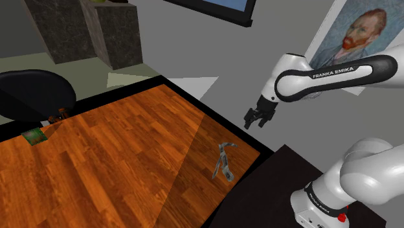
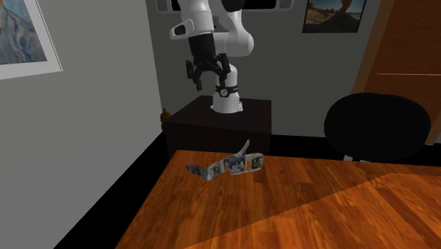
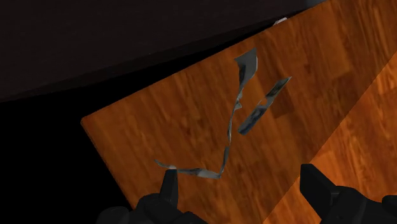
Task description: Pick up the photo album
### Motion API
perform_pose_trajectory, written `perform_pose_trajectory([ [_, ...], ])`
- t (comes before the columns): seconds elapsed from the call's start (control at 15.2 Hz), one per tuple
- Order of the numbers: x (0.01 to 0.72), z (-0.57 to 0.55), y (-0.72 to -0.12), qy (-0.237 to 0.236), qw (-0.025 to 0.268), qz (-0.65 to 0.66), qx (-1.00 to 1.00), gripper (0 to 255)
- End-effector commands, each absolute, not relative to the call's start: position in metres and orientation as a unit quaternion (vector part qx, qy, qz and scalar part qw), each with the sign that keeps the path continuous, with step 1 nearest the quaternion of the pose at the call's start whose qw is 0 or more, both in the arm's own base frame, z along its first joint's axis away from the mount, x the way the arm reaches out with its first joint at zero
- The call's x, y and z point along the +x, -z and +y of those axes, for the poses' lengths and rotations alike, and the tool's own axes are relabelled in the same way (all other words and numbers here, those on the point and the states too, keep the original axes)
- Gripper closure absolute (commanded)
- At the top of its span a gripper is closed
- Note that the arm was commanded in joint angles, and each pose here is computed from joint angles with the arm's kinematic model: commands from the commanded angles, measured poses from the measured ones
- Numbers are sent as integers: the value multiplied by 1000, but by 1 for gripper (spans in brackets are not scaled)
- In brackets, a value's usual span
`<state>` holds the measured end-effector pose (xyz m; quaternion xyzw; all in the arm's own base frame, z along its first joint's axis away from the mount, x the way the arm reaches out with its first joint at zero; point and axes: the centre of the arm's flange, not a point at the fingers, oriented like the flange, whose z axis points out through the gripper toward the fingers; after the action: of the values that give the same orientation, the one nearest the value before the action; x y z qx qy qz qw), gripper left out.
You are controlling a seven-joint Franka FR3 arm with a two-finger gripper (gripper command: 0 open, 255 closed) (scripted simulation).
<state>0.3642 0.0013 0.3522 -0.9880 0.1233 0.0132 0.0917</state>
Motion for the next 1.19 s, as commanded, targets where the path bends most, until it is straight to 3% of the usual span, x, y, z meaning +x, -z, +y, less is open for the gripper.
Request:
perform_pose_trajectory([
  [0.0,369,6,-328,-13,101,132,-986,0],
  [0.86,404,33,-162,-20,165,179,-970,0],
  [1.12,406,35,-138,-20,168,182,-969,0],
])
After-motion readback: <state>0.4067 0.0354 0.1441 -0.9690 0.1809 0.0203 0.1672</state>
